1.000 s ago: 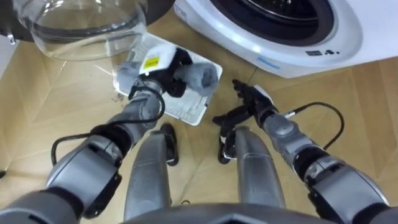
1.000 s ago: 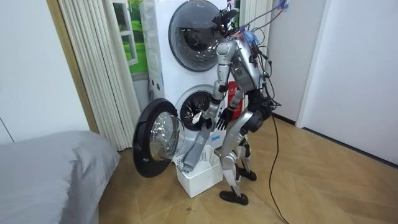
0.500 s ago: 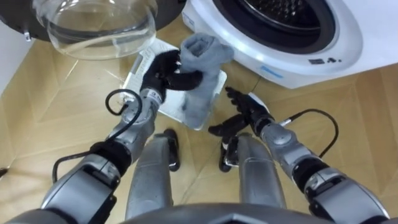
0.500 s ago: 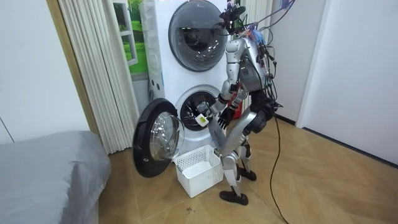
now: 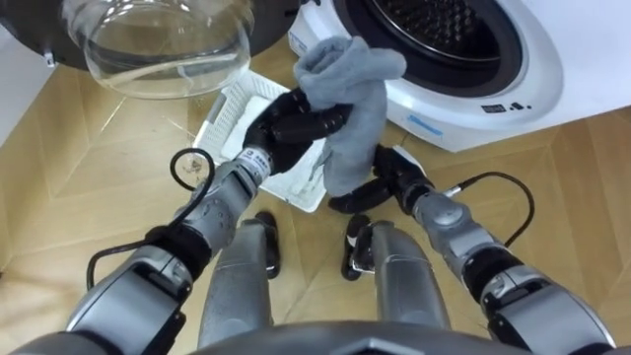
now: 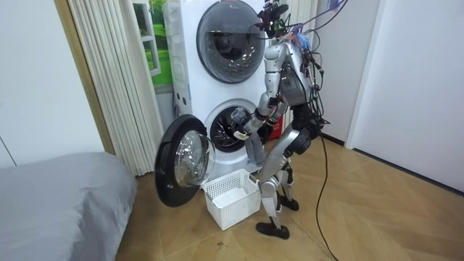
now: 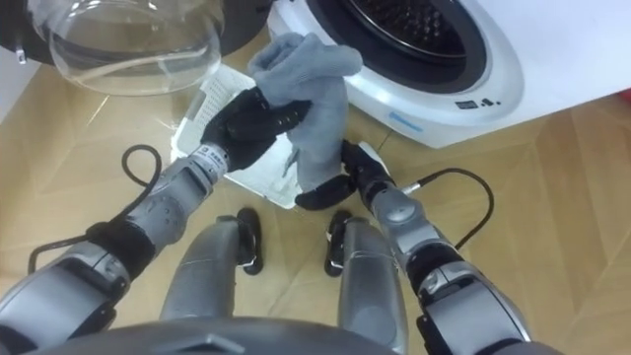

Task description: Put towel into washing machine

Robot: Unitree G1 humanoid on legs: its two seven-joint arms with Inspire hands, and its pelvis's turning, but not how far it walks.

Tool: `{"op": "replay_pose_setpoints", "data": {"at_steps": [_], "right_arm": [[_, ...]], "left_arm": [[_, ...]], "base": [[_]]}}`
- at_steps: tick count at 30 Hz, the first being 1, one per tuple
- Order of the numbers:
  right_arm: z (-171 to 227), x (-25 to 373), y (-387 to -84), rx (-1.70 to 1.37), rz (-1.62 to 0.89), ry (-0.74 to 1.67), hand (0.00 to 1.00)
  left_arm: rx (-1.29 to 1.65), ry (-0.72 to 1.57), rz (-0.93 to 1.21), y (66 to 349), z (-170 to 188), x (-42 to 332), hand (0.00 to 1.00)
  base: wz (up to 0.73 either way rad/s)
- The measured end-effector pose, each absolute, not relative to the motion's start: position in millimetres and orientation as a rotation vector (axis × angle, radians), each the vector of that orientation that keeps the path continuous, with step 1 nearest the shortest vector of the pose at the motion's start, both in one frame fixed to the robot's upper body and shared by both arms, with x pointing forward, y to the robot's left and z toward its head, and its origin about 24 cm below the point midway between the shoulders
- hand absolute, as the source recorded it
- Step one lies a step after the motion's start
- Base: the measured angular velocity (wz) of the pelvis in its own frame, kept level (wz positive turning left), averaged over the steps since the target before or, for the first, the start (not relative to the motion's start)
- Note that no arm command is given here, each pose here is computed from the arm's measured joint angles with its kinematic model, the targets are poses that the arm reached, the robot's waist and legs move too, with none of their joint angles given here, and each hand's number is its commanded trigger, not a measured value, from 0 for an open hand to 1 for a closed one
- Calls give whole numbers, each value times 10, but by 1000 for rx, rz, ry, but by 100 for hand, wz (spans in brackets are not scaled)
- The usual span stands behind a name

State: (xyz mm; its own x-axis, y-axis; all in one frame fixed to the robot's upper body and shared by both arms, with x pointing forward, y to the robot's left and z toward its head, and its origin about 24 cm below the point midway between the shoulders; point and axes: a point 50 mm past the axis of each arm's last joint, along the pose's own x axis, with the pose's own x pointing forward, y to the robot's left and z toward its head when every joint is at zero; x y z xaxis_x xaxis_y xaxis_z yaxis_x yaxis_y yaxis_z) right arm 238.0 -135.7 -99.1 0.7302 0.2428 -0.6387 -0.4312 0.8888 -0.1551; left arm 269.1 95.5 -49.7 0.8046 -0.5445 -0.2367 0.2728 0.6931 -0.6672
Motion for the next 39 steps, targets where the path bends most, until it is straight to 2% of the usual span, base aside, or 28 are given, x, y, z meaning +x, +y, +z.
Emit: {"op": "replay_pose_setpoints", "data": {"at_steps": [1,2,3,14,25,26,27,37,39], "right_arm": [[-994,2376,-1360,-312,380,657,0],[-998,2375,-1366,-321,381,663,13],[-1002,2372,-1369,-324,380,669,100],[-955,2471,-1400,-339,330,680,100],[-972,2456,-1447,-373,291,690,100],[-972,2458,-1455,-365,283,692,100],[-971,2461,-1462,-359,276,695,100],[-1020,2414,-1533,-370,232,728,100],[-1084,2323,-1602,-372,202,773,100]], "left_arm": [[-663,446,-482,948,-497,2688,100],[-668,452,-498,933,-496,2681,100],[-674,459,-513,922,-497,2674,100],[-750,449,-578,756,-368,2717,100],[-766,457,-587,730,-352,2722,100],[-772,457,-582,738,-350,2728,78],[-774,455,-579,744,-347,2732,0],[-880,455,-529,763,-363,2725,0],[-916,449,-477,847,-410,2710,0]], "base": [[0],[0],[0],[-3],[0],[0],[0],[2],[0]]}}
